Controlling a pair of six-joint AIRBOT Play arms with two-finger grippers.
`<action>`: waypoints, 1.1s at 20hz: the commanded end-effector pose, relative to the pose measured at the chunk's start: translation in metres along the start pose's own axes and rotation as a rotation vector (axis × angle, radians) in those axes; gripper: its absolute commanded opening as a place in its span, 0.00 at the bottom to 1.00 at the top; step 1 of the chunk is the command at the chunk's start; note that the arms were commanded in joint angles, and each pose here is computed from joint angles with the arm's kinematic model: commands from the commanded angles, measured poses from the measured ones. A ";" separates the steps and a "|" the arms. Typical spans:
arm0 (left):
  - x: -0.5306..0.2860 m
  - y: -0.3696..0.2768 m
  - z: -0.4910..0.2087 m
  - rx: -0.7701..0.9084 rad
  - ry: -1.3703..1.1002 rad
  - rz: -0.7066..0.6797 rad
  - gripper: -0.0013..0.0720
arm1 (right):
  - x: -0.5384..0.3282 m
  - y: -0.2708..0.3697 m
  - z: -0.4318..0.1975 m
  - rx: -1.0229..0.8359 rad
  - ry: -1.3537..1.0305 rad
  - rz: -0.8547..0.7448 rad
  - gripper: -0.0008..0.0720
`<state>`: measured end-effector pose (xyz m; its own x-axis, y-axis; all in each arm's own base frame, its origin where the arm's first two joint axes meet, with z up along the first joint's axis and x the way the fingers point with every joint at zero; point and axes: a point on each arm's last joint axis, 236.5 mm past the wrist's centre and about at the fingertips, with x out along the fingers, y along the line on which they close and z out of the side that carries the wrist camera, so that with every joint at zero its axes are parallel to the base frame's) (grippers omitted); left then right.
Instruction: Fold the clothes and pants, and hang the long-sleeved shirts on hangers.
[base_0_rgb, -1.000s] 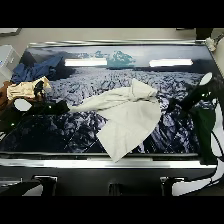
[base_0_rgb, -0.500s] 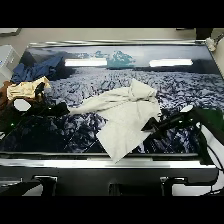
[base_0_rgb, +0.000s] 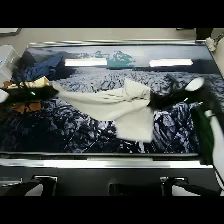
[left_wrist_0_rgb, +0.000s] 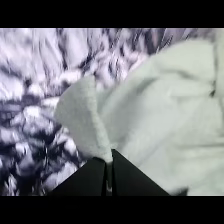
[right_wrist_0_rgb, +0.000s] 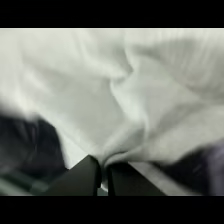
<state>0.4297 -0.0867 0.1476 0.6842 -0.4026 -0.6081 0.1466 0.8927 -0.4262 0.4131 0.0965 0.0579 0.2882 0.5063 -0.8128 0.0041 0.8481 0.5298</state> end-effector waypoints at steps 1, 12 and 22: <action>-0.129 -0.066 0.123 0.195 -0.421 -0.033 0.05 | -0.235 0.053 0.105 -0.268 -0.689 -0.211 0.08; -0.459 -0.217 0.139 0.353 -1.239 -0.260 0.05 | -0.581 0.229 -0.073 -0.588 -1.772 -0.179 0.08; -0.139 -0.086 0.146 0.218 -0.494 -0.065 0.05 | -0.279 0.017 0.056 -0.169 -0.637 -0.425 0.08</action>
<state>0.3500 -0.0784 0.4799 0.9289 -0.3515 0.1163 0.3690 0.9048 -0.2125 0.3372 -0.0244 0.4412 0.9752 -0.0206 -0.2205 0.0348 0.9976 0.0606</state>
